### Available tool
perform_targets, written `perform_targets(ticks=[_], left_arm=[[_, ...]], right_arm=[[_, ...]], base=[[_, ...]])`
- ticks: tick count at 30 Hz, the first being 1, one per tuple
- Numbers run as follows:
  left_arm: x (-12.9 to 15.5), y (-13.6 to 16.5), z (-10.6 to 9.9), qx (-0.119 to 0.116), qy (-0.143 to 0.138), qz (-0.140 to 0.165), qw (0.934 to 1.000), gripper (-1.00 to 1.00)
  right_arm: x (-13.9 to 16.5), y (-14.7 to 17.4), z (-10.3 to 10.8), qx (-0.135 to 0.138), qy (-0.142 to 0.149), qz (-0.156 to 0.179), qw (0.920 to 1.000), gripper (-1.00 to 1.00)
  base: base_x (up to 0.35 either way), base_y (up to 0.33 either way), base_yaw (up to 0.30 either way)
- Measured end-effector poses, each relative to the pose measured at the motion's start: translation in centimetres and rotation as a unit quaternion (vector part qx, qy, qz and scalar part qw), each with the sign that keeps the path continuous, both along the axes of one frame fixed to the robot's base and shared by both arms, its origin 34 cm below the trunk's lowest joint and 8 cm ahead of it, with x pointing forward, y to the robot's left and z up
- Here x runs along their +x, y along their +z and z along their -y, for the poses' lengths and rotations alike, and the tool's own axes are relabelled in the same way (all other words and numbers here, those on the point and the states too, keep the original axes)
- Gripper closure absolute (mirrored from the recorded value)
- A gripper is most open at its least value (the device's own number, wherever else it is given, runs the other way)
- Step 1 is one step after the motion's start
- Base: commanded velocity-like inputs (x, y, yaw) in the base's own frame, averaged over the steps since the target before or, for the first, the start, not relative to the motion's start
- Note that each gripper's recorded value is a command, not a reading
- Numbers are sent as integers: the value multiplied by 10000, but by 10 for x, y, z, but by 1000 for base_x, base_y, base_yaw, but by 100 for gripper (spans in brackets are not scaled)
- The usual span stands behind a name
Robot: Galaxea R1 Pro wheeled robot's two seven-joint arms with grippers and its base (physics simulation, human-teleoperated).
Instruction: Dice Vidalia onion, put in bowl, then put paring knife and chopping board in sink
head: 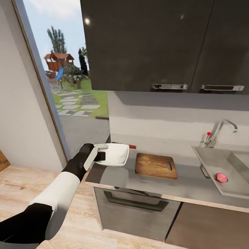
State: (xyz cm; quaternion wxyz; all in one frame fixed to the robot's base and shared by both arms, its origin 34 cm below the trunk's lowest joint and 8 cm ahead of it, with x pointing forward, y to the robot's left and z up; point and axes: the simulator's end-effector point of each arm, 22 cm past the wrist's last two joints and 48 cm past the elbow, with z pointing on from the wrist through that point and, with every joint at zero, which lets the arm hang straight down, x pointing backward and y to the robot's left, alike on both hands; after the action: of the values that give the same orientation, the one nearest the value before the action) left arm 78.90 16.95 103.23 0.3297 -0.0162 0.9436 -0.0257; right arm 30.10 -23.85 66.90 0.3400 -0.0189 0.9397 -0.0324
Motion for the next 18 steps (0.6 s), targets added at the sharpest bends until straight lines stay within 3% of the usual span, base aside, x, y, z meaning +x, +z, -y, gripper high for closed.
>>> perform_targets(ticks=[18], left_arm=[[-1, -13, 0, 7, 1, -113, 9999, 100]], right_arm=[[-5, -3, 0, -1, 0, -73, 10000, -100]], base=[[0, 0, 0]])
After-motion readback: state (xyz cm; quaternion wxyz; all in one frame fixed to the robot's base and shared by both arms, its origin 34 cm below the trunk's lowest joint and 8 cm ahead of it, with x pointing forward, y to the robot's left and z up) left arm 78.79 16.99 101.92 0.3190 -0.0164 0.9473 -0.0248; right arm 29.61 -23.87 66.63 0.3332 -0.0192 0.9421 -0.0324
